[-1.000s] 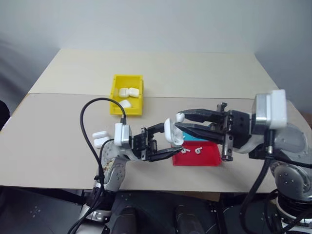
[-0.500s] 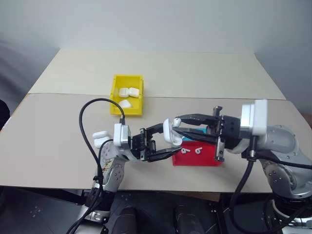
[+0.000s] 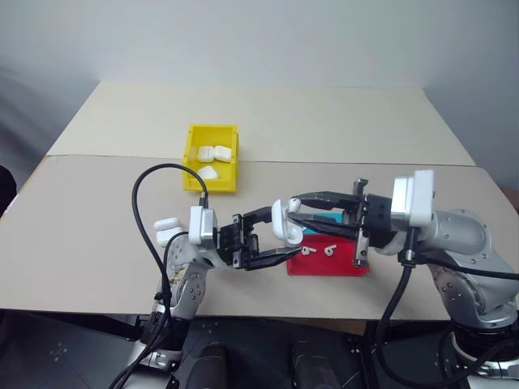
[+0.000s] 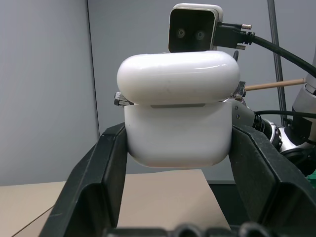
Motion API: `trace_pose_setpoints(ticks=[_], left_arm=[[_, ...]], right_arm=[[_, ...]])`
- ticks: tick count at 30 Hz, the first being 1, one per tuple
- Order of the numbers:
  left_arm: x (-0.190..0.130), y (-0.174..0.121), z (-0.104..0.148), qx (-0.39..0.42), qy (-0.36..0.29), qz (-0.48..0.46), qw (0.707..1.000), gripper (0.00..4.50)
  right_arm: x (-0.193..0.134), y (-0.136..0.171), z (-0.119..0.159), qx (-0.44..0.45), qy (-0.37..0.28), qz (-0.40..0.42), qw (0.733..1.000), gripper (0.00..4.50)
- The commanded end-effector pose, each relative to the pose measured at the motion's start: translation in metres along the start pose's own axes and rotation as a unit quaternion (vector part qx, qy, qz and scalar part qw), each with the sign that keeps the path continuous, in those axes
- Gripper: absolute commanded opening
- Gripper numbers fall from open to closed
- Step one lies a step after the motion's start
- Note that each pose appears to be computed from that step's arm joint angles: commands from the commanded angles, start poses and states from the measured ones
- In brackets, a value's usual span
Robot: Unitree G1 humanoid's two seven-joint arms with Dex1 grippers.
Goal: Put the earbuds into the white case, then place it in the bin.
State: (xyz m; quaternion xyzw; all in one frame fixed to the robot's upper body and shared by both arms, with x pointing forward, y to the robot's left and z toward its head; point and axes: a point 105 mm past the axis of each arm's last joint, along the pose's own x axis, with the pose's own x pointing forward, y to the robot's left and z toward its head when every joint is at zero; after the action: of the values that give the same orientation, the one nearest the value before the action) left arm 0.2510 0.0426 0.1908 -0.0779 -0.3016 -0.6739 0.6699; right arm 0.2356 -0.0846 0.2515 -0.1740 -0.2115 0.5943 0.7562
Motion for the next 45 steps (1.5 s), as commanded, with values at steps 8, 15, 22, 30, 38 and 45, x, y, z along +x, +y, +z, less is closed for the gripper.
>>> trace_pose_setpoints(ticks=[8,15,22,30,38,45], left_arm=[[0.007,0.001,0.011,0.024,-0.021,-0.011,0.999,2.77],[0.006,0.003,0.010,0.026,-0.018,-0.011,0.999,2.77],[-0.017,0.004,0.005,0.047,0.033,-0.008,0.998,2.77],[-0.065,-0.008,0.009,0.056,0.102,0.020,0.993,2.77],[-0.078,-0.022,0.005,0.074,0.134,0.045,0.987,2.77],[-0.074,-0.024,0.005,0.079,0.125,0.081,0.986,2.77]], right_arm=[[-0.002,0.008,0.003,-0.019,0.008,0.022,1.000,1.87],[-0.002,0.009,0.002,-0.025,0.011,0.028,0.999,1.87],[-0.030,-0.021,0.013,-0.030,0.065,-0.008,0.997,1.87],[-0.058,-0.068,-0.046,-0.069,0.345,0.082,0.933,1.87],[-0.042,-0.092,-0.106,-0.027,0.478,0.156,0.864,1.87],[-0.033,-0.091,-0.126,-0.013,0.501,0.178,0.847,1.87]])
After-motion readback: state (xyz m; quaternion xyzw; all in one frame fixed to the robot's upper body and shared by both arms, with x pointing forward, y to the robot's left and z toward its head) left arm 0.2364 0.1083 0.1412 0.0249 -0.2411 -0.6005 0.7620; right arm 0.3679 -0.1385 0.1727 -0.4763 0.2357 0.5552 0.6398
